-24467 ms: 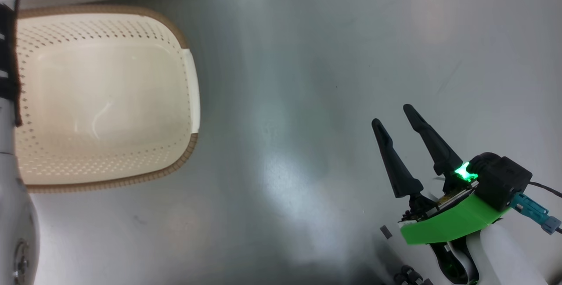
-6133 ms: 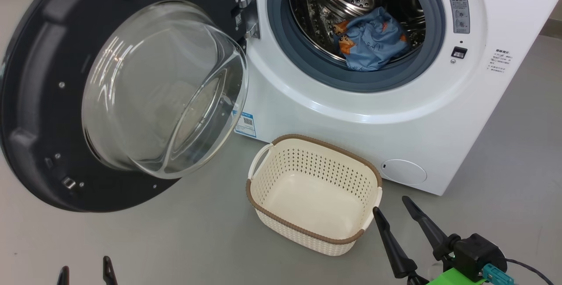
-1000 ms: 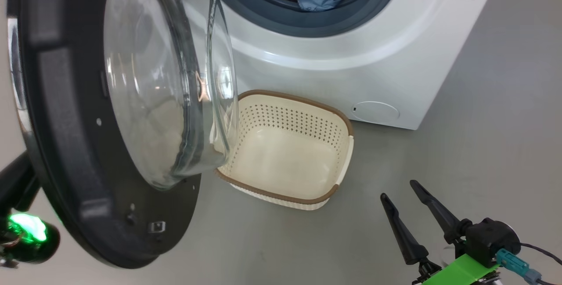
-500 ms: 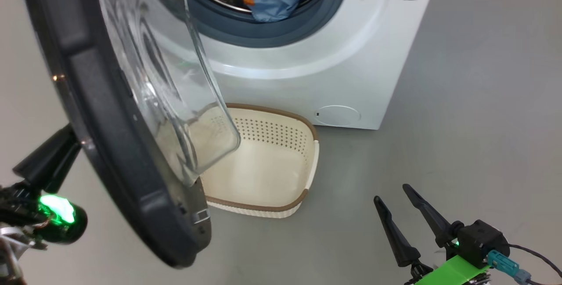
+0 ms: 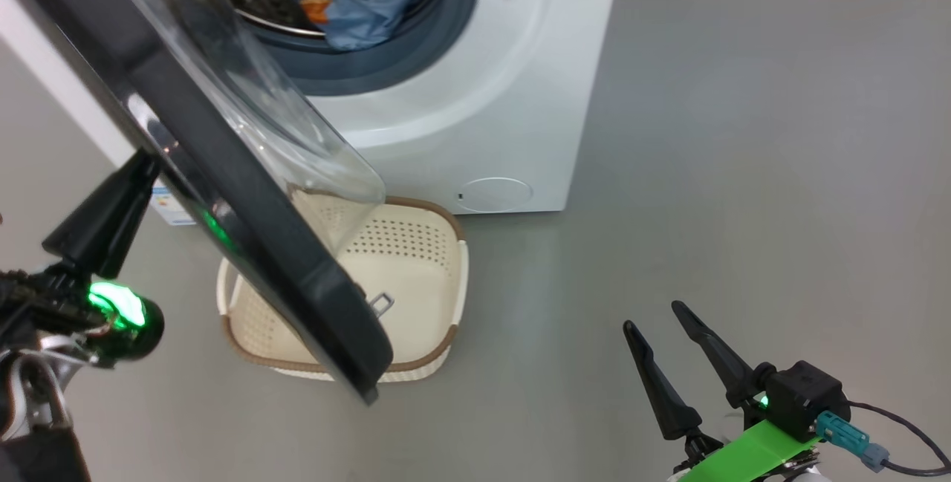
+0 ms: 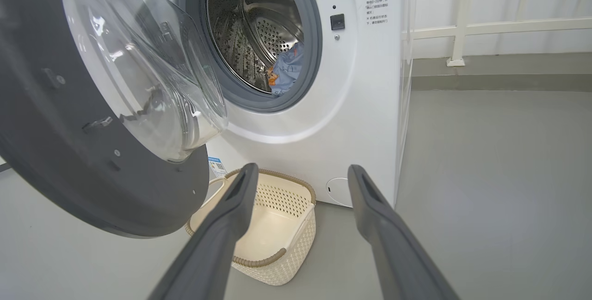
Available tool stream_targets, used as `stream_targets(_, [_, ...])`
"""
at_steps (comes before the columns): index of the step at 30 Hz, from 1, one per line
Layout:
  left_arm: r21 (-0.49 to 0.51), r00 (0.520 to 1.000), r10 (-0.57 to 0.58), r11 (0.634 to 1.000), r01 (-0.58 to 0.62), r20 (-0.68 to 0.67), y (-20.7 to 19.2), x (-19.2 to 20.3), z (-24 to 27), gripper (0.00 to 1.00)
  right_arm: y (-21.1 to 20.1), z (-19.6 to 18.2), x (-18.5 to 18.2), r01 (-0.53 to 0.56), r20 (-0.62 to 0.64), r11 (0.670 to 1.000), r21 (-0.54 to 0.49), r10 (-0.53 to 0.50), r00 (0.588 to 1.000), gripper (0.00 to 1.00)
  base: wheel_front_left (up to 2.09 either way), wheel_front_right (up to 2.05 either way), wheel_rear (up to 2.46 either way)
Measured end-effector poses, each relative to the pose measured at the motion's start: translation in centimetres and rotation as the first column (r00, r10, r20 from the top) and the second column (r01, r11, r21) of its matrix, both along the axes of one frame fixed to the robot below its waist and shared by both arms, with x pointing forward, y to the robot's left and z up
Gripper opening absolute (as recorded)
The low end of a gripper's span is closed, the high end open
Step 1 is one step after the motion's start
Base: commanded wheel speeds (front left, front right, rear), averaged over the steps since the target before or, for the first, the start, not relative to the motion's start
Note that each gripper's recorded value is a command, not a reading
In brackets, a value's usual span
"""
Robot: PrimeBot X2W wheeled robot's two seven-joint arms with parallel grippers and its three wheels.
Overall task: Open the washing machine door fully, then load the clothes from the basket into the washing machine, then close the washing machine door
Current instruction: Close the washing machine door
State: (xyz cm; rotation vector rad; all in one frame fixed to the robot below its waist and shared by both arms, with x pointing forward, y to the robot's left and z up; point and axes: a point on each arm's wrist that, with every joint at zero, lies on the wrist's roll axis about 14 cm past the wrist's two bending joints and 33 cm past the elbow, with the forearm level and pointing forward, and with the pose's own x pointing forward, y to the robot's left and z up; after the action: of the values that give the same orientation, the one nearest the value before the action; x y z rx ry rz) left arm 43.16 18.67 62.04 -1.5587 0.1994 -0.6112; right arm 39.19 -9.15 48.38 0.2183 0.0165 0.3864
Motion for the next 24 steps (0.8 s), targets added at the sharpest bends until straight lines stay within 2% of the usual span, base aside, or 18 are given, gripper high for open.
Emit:
stream_targets(9, [0.001, 0.999, 0.003, 1.0, -0.003, 0.047, -3.4, 4.5, -0.2, 0.0, -3.2, 0.1, -0.1, 0.103, -0.008, 0.995, 0.014, -0.103, 0.995, 1.0, 0.0, 0.0, 0.0])
stream_targets(24, [-0.006, 0.992, 0.124, 0.992, -0.124, 0.024, -6.1, 12.8, -2.1, 0.0, -6.6, -0.9, 1.0, 0.205, -0.031, 0.979, 0.0, -0.205, 0.978, 1.0, 0.0, 0.0, 0.0])
